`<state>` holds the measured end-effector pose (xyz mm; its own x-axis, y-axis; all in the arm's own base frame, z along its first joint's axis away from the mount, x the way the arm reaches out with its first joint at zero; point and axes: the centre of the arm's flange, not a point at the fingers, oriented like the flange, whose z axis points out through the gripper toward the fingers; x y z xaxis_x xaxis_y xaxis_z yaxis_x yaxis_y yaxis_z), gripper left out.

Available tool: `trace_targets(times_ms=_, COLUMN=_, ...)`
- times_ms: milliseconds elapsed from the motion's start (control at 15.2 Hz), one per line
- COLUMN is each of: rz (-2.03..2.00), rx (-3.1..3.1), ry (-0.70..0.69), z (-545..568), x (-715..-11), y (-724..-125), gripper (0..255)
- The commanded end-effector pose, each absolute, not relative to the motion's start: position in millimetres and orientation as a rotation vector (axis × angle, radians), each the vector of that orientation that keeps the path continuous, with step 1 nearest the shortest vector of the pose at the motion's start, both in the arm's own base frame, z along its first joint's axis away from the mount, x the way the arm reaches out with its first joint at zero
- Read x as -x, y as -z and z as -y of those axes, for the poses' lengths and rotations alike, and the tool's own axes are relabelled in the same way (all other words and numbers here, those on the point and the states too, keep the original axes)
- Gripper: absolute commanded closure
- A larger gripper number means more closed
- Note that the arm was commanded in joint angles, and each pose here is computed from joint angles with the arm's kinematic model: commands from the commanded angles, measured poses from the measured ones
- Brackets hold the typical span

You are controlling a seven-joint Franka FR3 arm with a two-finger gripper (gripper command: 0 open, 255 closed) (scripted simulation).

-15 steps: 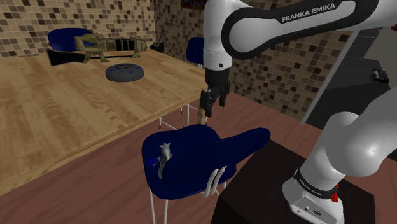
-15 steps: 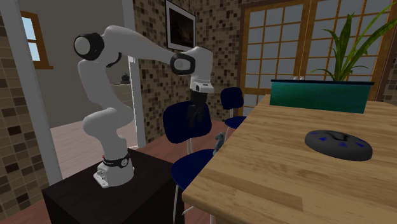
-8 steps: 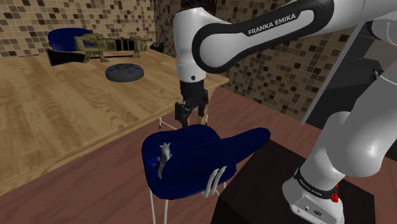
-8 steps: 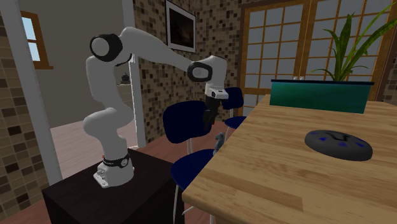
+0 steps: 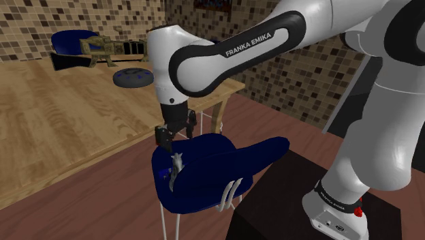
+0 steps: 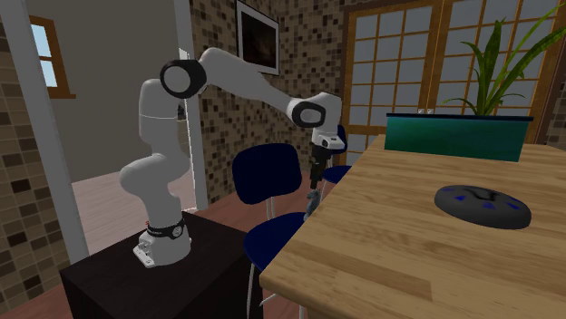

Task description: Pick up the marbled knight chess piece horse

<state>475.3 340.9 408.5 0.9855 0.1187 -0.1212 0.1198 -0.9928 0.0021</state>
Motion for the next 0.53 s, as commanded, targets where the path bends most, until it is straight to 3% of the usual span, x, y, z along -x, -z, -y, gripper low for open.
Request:
trace_targets(times_ms=0, rz=-0.192, rx=-3.123, ry=0.193, z=-364, x=-485, y=-397, gripper=0)
trace_targets(times_ms=462, rz=-0.192, rx=-3.123, ry=0.193, z=-364, x=-485, y=-360, gripper=0)
